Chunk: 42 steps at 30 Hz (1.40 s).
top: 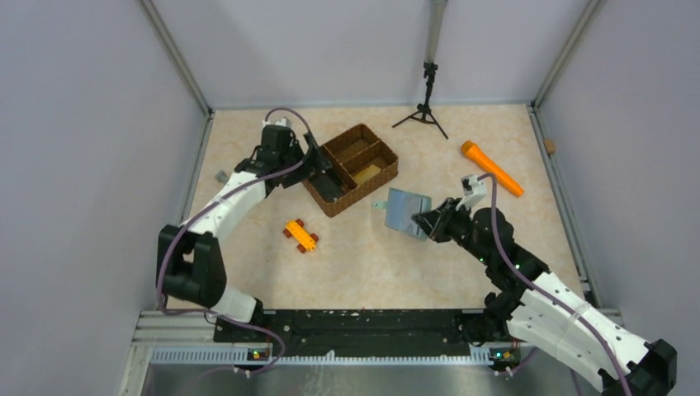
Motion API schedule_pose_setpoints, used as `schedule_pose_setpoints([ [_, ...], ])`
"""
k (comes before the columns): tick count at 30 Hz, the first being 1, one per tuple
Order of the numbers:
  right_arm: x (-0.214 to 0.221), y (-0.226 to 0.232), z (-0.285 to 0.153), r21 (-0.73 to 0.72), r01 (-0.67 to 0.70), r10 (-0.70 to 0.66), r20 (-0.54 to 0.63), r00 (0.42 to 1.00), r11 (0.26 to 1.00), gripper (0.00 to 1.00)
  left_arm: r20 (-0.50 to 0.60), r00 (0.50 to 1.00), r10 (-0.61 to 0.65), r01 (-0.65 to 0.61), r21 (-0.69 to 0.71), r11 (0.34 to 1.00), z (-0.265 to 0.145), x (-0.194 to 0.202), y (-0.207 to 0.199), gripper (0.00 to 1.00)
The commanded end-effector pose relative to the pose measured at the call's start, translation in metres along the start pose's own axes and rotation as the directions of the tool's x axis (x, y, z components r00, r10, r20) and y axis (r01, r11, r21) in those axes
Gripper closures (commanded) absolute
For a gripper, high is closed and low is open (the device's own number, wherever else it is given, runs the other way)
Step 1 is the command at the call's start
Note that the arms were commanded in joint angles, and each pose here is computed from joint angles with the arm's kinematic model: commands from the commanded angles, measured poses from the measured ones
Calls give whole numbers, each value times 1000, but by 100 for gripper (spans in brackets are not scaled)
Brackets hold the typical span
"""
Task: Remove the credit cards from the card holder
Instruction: Place the credit card in the storage box, then remove the credit card from the card holder.
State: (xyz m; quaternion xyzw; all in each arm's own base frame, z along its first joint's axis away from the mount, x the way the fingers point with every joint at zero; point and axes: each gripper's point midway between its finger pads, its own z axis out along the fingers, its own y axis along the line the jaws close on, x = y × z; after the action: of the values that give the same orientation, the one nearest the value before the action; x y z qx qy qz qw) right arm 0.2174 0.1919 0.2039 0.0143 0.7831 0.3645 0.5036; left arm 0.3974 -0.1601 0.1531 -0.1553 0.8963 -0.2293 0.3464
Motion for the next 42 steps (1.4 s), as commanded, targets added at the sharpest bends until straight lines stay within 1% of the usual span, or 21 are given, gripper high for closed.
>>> schedule_pose_setpoints([
  [1,-22,46,5,-191,-77,85,36,996,979,100,-27,995,94,-90,108,990,-42,16,-10,1],
  [4,-21,47,10,-186,-107,114,23,993,977,100,-49,991,125,-113,200,973,-62,29,-21,1],
  [6,-17,52,13,-210,-127,129,-4,992,970,100,-69,986,154,-125,314,941,-74,43,-33,1],
  [8,-9,63,14,-278,-152,144,-50,988,949,100,-56,984,171,-128,454,882,-85,54,-51,1],
  [10,3,74,15,-355,-202,175,-109,979,913,100,-62,985,159,-97,568,817,-95,70,-61,1],
  [11,3,80,15,-401,-226,194,-119,974,888,100,-55,987,150,-84,616,783,-98,76,-65,1],
  [12,7,80,15,-420,-258,220,-137,966,870,100,-75,987,140,-57,655,754,-99,89,-63,1],
  [15,17,76,15,-468,-328,277,-177,944,820,100,-79,990,118,-19,749,662,-111,103,-69,1],
  [17,22,78,14,-491,-329,265,-197,944,807,100,-86,990,108,2,792,611,-117,109,-71,1],
  [18,26,79,14,-495,-330,254,-216,943,804,100,-84,990,110,2,802,597,-117,112,-71,1],
  [20,29,80,12,-502,-329,243,-232,942,800,100,-103,988,112,17,802,597,-113,117,-67,1],
  [24,32,81,8,-510,-327,233,-240,942,795,100,-122,986,113,35,819,573,-109,124,-65,1],
  [27,30,83,5,-515,-325,229,-242,943,793,100,-123,985,123,33,825,564,-105,127,-64,1],
  [28,29,83,5,-514,-324,228,-242,943,794,100,-115,985,130,26,836,549,-107,128,-66,1],
  [33,25,88,6,-524,-315,219,-239,946,791,100,-93,977,191,11,920,391,-134,136,-88,1],
  [35,24,89,6,-529,-315,218,-238,946,788,100,-109,969,222,24,934,356,-138,143,-95,3],
  [37,22,88,7,-525,-306,217,-226,950,794,100,-118,963,243,30,942,335,-140,148,-100,8],
  [38,23,86,9,-515,-302,217,-219,951,802,100,-122,960,252,34,944,329,-139,150,-101,14],
  [40,23,80,15,-480,-289,213,-207,955,828,100,-128,957,260,39,946,321,-137,152,-103,36],
  [42,24,74,20,-448,-274,201,-203,958,851,100,-146,956,256,55,941,333,-129,153,-102,61],
])
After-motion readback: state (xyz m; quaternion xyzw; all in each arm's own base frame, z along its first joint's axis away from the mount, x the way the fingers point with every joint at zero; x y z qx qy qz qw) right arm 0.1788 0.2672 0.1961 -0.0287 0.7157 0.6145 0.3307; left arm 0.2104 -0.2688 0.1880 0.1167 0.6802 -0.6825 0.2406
